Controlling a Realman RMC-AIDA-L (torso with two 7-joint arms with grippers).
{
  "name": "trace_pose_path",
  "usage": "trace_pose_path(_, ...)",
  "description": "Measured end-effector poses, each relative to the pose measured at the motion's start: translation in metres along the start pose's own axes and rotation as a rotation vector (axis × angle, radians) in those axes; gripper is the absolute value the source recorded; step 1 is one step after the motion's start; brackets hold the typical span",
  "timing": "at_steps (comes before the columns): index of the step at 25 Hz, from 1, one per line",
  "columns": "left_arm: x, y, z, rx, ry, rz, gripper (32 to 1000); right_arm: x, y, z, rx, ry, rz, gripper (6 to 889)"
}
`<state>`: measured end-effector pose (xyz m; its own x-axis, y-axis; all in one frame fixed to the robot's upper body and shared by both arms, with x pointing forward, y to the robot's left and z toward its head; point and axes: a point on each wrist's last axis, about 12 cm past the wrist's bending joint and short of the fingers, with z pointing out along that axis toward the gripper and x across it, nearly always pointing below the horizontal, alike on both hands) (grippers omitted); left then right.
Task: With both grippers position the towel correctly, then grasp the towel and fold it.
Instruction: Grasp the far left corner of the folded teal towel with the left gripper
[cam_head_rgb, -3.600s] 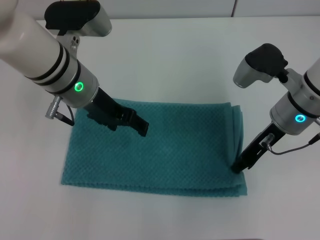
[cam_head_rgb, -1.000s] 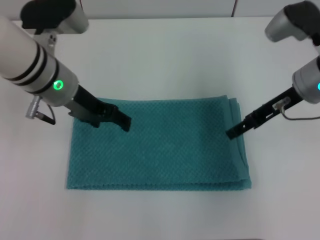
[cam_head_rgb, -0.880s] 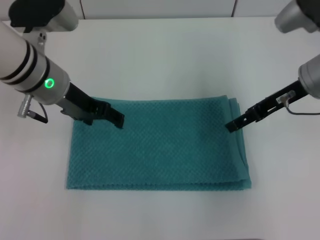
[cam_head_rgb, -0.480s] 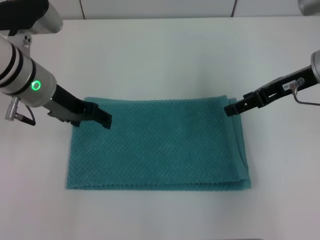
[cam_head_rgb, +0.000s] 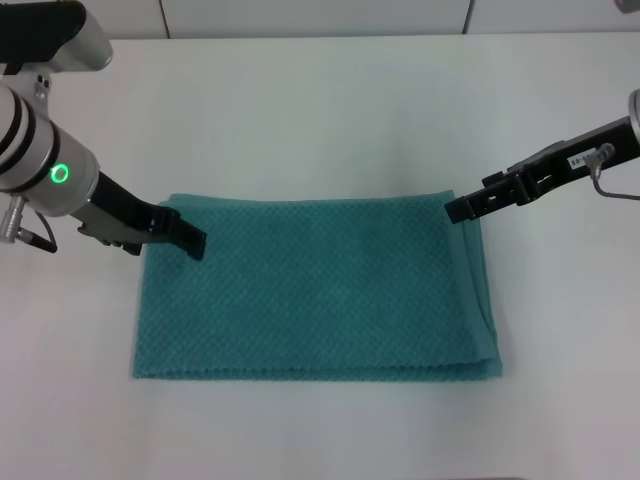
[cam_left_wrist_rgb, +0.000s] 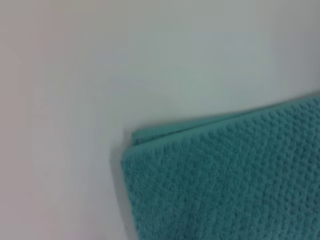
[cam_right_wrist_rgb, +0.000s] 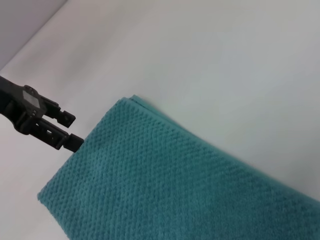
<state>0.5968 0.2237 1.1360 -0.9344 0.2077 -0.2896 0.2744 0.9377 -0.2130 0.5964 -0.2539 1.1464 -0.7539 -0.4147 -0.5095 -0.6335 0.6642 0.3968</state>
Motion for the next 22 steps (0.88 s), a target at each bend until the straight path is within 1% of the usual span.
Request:
trace_pose_path(3,0.0,0.0,0.001,0.0,0.004,-0.001,880,-0.003,0.001,0.0,0.001,0.001,-0.006,866)
trace_pose_path(4,0.0007,0.0,0.002,0.0,0.01,-0.004,880,-0.004,0.001,0.0,0.001,0.002,-0.009,866)
trace_pose_path(8,0.0028,0.001,0.011,0.003,0.042,-0.019,880,-0.006,0.002,-0.001,0.005,0.007,-0.011,866)
trace_pose_path(12,0.0019,0.003,0.02,-0.006,0.056,-0.028,880,-0.008,0.003,-0.002,0.003,0.01,-0.013,866)
trace_pose_path(14,0.0011,0.005,0.022,-0.023,0.057,-0.026,880,-0.008,0.003,-0.002,0.001,0.011,-0.013,866)
trace_pose_path(19,0.0009,0.008,0.027,-0.06,0.051,-0.017,879,-0.009,0.003,-0.002,0.002,0.012,-0.015,866)
trace_pose_path(22,0.0011,0.01,0.029,-0.093,0.049,-0.001,879,-0.009,0.003,-0.001,0.002,0.012,-0.014,866)
